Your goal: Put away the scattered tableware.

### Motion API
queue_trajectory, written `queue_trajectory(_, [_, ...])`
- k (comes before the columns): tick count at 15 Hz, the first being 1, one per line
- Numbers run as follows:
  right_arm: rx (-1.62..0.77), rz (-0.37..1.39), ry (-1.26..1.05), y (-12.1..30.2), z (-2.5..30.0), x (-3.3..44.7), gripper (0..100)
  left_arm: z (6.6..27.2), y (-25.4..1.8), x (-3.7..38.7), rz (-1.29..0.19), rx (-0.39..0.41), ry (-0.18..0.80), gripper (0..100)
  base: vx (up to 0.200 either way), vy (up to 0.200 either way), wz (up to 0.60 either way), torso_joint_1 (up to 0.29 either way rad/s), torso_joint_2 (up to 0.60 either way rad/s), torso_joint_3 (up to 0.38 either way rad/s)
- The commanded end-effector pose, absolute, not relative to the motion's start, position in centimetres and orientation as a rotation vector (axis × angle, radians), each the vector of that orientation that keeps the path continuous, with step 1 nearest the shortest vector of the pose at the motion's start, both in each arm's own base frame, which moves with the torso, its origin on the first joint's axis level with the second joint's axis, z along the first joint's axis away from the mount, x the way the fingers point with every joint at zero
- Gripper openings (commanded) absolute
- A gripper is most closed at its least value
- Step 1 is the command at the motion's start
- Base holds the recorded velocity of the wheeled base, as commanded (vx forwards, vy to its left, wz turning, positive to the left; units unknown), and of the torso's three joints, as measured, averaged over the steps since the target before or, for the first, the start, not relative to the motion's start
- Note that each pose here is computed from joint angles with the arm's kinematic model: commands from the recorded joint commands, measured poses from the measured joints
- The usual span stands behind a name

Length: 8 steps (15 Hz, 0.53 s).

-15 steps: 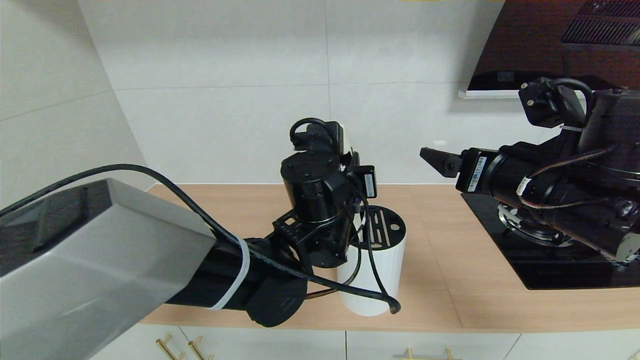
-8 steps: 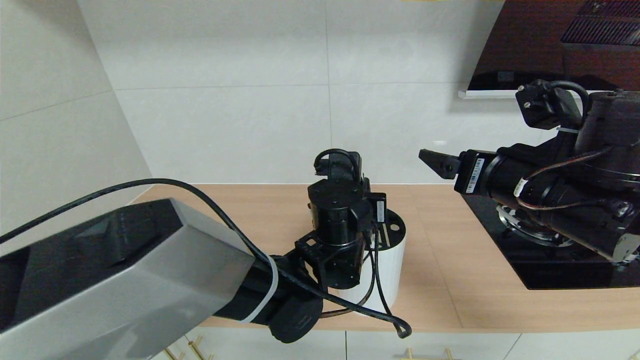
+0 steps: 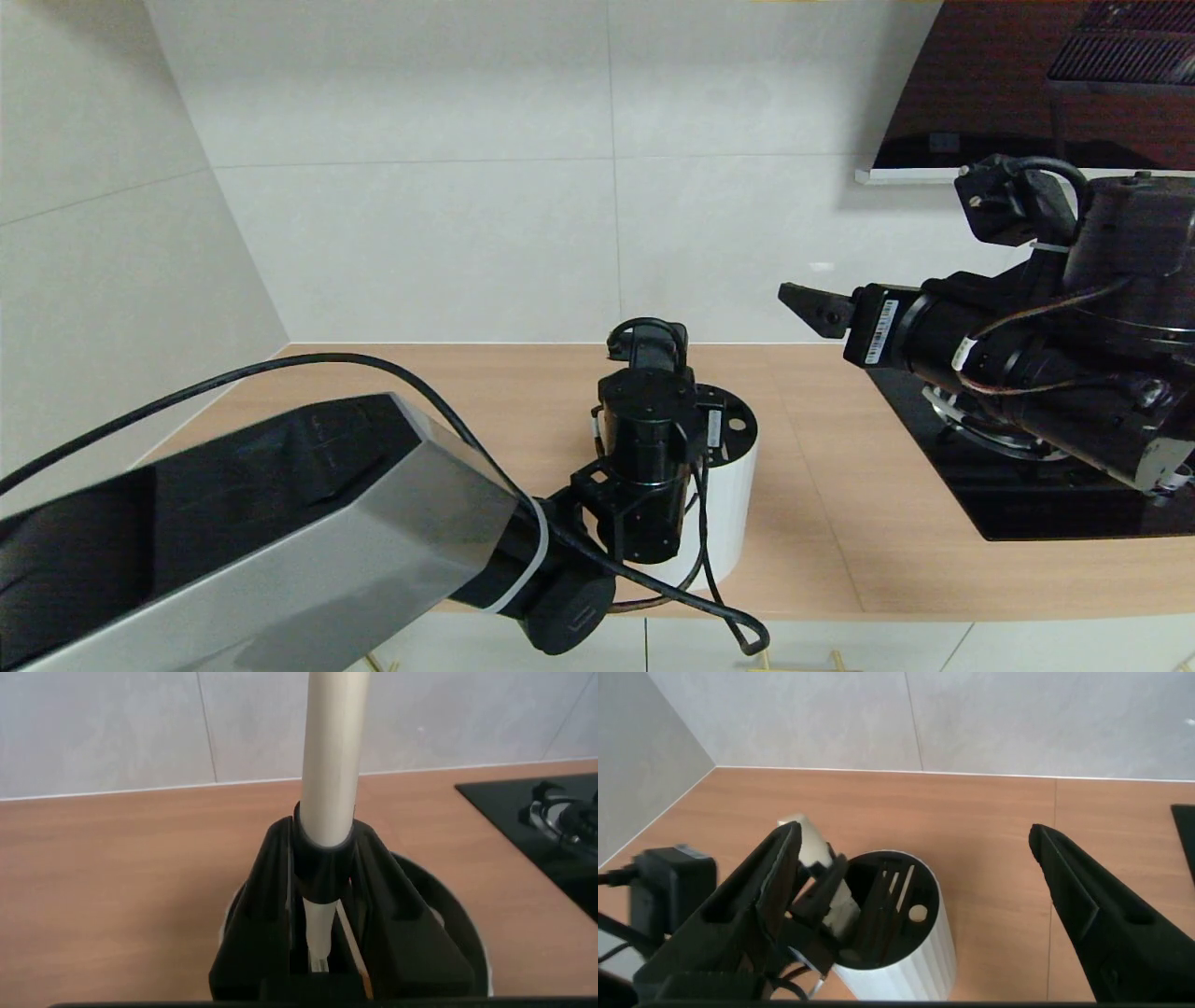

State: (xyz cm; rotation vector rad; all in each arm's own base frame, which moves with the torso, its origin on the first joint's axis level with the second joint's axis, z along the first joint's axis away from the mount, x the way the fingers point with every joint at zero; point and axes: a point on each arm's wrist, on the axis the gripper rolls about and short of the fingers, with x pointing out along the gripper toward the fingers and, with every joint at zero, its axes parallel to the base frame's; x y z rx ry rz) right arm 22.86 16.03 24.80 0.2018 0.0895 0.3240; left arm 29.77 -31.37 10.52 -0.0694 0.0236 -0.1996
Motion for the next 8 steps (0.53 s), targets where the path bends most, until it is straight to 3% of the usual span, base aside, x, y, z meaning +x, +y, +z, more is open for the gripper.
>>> queue_trajectory(1, [0.201, 0.325, 0.092, 16.09, 24.73, 22.9, 100, 10.38, -31.39, 29.83, -0.197, -0.068, 0.025, 0, 0.0, 0.0, 0.0, 0.0, 0.0, 0.0])
queue_trajectory(4, [0.199, 0.324, 0.096, 16.13, 24.6, 22.96, 100, 10.31, -31.39, 29.84, -0.188, -0.067, 0.026, 0, 0.0, 0.0, 0.0, 0.0, 0.0, 0.0])
queue_trajectory(5, [0.198, 0.324, 0.097, 16.16, 24.56, 22.99, 100, 10.26, -31.44, 29.81, -0.189, -0.067, 0.026, 100, 0.0, 0.0, 0.0, 0.0, 0.0, 0.0])
queue_trajectory(8, [0.197, 0.324, 0.098, 16.18, 24.52, 23.02, 100, 10.33, -31.43, 29.88, -0.188, -0.069, 0.024, 100, 0.0, 0.0, 0.0, 0.0, 0.0, 0.0])
